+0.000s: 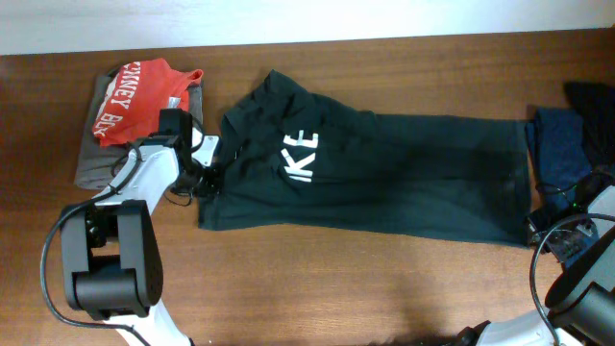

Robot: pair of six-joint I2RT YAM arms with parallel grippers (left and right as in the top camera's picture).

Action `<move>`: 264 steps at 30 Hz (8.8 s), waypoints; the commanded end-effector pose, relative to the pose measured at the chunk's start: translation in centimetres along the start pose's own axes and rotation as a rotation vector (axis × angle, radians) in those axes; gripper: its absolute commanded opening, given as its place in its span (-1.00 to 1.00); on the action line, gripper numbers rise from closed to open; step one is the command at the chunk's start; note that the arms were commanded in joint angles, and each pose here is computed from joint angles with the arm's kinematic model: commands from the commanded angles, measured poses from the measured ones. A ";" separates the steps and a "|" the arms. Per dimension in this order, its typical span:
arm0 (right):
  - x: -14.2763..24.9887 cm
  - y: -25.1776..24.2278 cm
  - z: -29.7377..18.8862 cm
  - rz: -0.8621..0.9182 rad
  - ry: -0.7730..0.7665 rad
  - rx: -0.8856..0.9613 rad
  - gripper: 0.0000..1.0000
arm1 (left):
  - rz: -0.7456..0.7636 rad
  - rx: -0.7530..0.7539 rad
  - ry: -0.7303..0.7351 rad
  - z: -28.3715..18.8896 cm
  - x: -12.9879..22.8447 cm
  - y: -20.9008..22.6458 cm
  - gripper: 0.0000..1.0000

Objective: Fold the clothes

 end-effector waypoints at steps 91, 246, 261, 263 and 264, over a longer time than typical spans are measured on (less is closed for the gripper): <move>-8.6 20.3 -1.3 -0.480 -0.238 -0.594 0.01 | 0.400 0.064 -0.300 -9.3 -18.6 -16.1 -0.99; -6.7 9.0 -13.5 -0.194 -0.246 -0.429 -0.92 | 0.357 -0.200 0.094 -10.7 -10.4 -11.7 -0.65; -6.7 9.0 -13.5 -0.193 -0.242 -0.427 -0.92 | 0.209 -0.063 0.069 -3.4 -10.8 -8.1 0.11; -6.7 9.0 -13.5 -0.193 -0.242 -0.427 -0.92 | 0.199 -0.065 0.044 -2.8 -11.2 -7.4 0.11; -6.7 9.0 -13.5 -0.193 -0.242 -0.427 -0.92 | 0.196 -0.064 0.036 -2.6 -11.3 -7.2 0.11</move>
Point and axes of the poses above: each gripper's point midway between its finger pads, its own z axis out along the fingers, its own y axis along the line the jaws close on, x = y × z, the point moved 4 cm from there along -z, back along the fingers, and after that the axes turned 3 degrees about z, right-handed, at the moved point
